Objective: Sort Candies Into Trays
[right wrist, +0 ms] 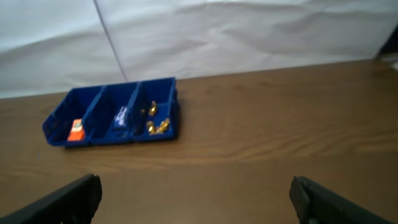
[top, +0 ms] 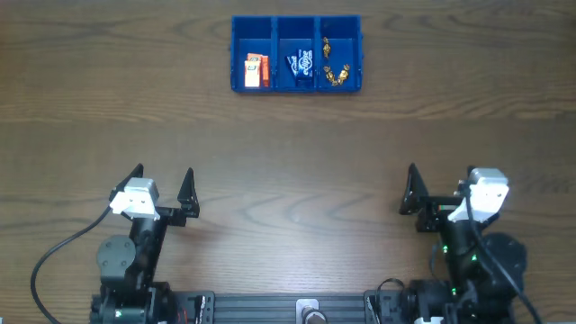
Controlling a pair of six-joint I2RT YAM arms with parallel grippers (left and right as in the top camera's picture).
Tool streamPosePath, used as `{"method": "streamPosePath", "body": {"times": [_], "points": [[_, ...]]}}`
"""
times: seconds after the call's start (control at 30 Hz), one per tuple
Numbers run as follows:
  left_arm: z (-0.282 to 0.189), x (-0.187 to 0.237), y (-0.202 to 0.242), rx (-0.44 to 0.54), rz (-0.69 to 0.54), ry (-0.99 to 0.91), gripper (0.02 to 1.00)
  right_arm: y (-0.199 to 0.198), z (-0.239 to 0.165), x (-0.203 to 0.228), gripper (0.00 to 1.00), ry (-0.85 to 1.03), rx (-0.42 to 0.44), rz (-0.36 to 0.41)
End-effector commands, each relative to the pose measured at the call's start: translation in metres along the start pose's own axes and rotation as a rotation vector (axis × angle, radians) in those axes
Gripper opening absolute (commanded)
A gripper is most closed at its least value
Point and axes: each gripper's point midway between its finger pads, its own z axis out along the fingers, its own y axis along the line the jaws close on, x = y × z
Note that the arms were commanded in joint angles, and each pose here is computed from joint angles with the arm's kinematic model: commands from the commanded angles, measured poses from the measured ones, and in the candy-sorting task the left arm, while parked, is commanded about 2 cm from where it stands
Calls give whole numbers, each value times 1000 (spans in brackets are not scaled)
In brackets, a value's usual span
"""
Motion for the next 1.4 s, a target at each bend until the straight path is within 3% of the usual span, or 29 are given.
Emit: {"method": "streamPosePath", "body": {"times": [0.03,0.17,0.33,0.6,0.97,1.4], "points": [[1,16,1,5,8,46,998,4,2,14,998,-118,-53,13],[1,16,1,5,8,46,996,8,11,17,998,-184,-87,-3],[1,16,1,5,8,46,998,7,22,21,998,-240,-83,-89],[1,16,1,5,8,46,996,3,40,38,998,-333,-89,-94],[1,16,1,5,8,46,998,-3,51,82,998,-145,-76,-69],[1,16,1,5,8,46,998,-3,51,81,998,-146,-75,-69]]}}
